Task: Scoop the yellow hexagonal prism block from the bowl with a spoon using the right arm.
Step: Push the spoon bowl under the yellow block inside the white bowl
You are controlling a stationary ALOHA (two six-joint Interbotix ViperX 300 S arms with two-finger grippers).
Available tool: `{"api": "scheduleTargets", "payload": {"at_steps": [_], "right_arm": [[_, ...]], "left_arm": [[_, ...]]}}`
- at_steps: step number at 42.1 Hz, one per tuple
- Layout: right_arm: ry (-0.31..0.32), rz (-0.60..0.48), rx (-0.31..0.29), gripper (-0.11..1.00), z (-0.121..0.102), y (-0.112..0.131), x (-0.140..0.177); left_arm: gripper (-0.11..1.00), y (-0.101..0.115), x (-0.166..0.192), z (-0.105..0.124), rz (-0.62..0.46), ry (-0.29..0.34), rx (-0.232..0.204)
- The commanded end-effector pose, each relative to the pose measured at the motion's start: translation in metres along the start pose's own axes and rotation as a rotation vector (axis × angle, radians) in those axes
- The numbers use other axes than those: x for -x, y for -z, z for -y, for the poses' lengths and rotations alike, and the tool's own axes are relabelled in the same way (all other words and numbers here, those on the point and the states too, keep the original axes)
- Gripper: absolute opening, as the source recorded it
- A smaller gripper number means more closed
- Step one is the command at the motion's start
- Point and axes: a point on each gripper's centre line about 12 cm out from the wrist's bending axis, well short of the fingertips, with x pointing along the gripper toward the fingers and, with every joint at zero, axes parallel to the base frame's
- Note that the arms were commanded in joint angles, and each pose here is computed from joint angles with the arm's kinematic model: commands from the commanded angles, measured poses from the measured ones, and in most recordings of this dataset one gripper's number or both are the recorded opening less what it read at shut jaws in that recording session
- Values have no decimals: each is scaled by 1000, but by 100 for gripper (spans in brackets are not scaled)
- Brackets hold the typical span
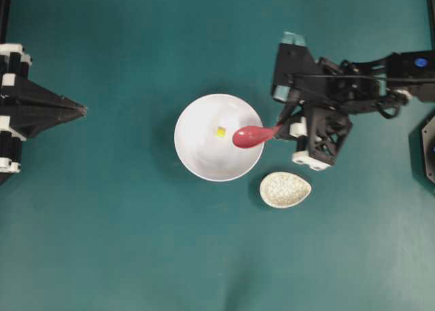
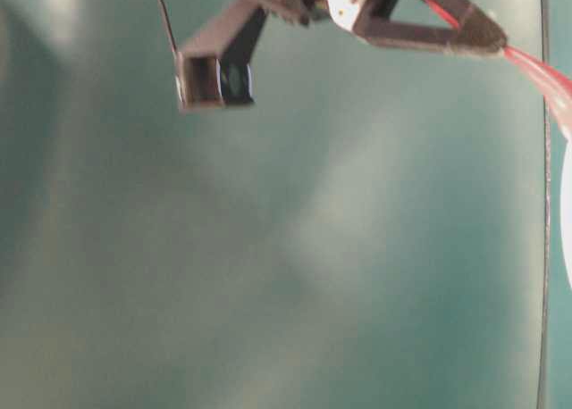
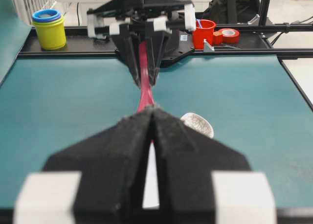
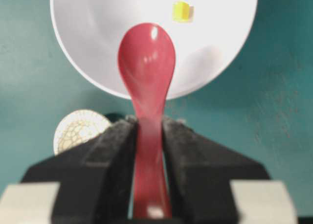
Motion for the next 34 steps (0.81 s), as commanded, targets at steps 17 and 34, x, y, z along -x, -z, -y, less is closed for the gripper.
{"api": "scheduleTargets", "payload": {"at_steps": [17, 34], "right_arm": [[55, -67, -53, 22, 3, -20, -11], [65, -93, -64, 22, 6, -18, -29]], "left_arm": [[0, -6, -2, 0, 14, 1, -6], [0, -6, -2, 0, 17, 1, -9]]}}
